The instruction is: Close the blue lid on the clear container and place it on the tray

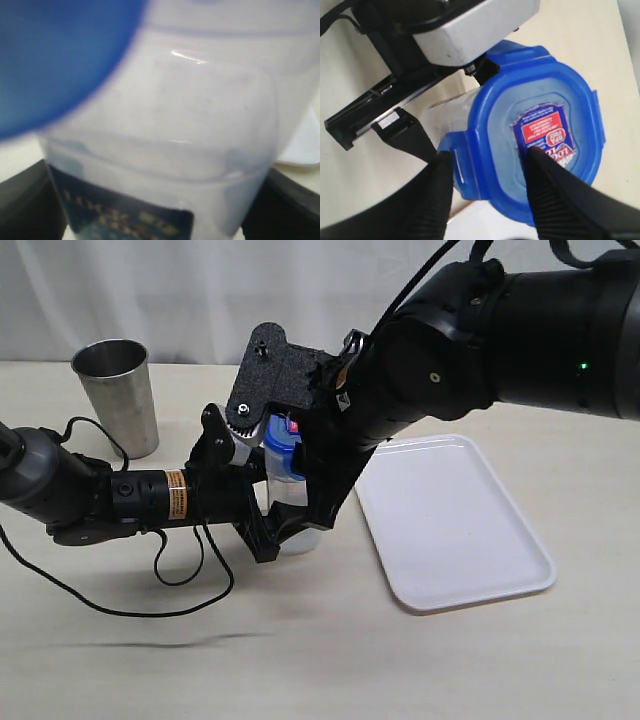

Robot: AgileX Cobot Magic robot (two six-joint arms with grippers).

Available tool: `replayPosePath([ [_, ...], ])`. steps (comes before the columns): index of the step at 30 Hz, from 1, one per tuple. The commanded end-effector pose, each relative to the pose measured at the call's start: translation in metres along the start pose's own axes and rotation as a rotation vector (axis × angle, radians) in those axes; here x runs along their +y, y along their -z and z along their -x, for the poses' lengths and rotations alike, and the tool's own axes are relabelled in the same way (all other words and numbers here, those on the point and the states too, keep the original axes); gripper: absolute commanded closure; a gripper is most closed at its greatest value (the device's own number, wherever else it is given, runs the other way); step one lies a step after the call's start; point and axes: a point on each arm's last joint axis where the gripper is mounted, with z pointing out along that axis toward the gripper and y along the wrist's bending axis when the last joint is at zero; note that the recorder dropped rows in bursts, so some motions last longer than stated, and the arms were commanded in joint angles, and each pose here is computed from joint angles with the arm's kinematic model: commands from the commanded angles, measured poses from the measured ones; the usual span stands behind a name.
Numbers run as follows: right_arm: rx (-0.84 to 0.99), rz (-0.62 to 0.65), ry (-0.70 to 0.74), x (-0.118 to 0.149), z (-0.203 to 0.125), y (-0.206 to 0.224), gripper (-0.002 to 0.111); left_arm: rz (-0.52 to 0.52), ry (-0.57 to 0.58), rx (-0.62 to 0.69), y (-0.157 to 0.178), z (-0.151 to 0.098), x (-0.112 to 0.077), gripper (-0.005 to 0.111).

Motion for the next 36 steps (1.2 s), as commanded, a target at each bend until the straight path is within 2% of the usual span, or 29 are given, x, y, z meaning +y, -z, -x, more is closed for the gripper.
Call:
replayPosePath([
  [1,0.057,0.022,0.087,0.002,-0.006,-0.004,0.065,-0.020,-0.018,-0.040,-0.001,0.008,-0.002,0.107],
  [13,0.102,0.037,0.231,0.025,0.004,-0.024,0.065,-0.020,-0.018,-0.040,-0.001,0.008,-0.002,0.107],
  [20,0.144,0.049,0.231,0.028,0.000,-0.036,0.065,-0.020,-0.018,-0.040,-0.001,0.008,-0.002,0.107],
  [25,0.183,0.066,0.244,0.031,-0.004,-0.043,0.076,-0.024,-0.018,-0.052,-0.001,0.009,-0.002,0.107],
  [36,0.237,0.003,0.232,0.027,-0.009,-0.052,0.079,-0.032,-0.020,-0.063,0.000,0.010,-0.003,0.107],
])
